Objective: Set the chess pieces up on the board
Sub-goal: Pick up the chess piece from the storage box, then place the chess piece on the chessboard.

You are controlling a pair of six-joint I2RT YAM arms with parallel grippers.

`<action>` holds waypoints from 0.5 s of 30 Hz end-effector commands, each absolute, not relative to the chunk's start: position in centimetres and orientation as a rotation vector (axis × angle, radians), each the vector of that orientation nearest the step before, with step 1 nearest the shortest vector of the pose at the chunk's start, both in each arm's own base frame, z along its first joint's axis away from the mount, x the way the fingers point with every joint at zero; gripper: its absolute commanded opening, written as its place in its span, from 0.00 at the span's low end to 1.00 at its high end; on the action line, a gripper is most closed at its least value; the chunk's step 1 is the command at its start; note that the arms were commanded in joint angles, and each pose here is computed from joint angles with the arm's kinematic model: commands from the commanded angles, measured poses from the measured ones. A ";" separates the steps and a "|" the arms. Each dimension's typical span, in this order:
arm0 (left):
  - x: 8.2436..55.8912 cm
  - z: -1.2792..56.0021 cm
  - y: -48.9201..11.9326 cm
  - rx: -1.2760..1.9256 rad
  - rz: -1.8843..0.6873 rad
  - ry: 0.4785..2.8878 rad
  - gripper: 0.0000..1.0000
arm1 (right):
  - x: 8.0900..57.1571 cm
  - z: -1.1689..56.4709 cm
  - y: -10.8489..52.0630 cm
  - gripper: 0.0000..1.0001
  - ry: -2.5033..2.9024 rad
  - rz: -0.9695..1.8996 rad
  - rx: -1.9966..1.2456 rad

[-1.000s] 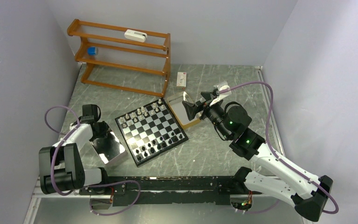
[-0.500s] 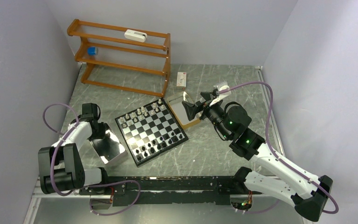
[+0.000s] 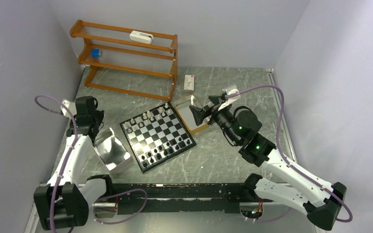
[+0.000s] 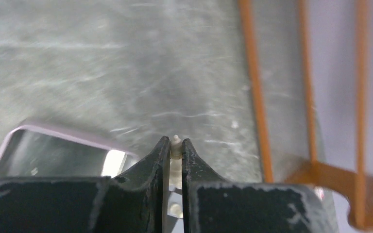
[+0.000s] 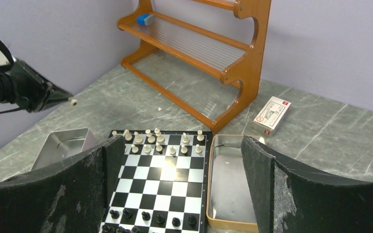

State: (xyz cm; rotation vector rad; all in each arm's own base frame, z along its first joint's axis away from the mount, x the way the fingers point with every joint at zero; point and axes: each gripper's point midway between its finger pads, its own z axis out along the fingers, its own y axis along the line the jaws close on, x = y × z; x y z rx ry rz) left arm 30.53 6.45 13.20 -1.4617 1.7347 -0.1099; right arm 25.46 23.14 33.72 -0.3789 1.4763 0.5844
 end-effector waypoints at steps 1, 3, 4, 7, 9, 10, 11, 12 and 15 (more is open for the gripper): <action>35.3 22.2 4.5 -0.955 -0.166 1.613 0.05 | 25.5 34.1 23.2 0.94 1.455 0.591 -0.372; 36.4 24.1 2.5 -0.820 -0.192 1.610 0.05 | 25.5 34.0 23.2 0.94 1.458 0.586 -0.372; 36.9 24.9 1.3 -0.755 -0.213 1.604 0.05 | 25.5 34.1 23.2 0.94 1.458 0.586 -0.372; 38.1 26.0 -3.3 -0.548 -0.310 1.588 0.05 | 25.6 33.9 23.4 0.94 1.463 0.588 -0.377; 38.5 26.7 -6.6 -0.422 -0.361 1.558 0.05 | 25.6 33.8 23.5 0.94 1.467 0.588 -0.381; 38.7 26.9 -8.3 -0.354 -0.380 1.543 0.05 | 25.6 33.8 23.6 0.94 1.469 0.588 -0.382; 39.0 27.0 -10.1 -0.284 -0.398 1.534 0.05 | 25.6 33.8 23.6 0.94 1.470 0.588 -0.383; 39.2 26.9 -11.8 -0.209 -0.406 1.534 0.05 | 25.7 33.8 23.5 0.94 1.470 0.587 -0.383; 39.8 25.5 -16.3 -0.086 -0.414 1.572 0.05 | 25.6 33.7 23.6 0.94 1.473 0.589 -0.385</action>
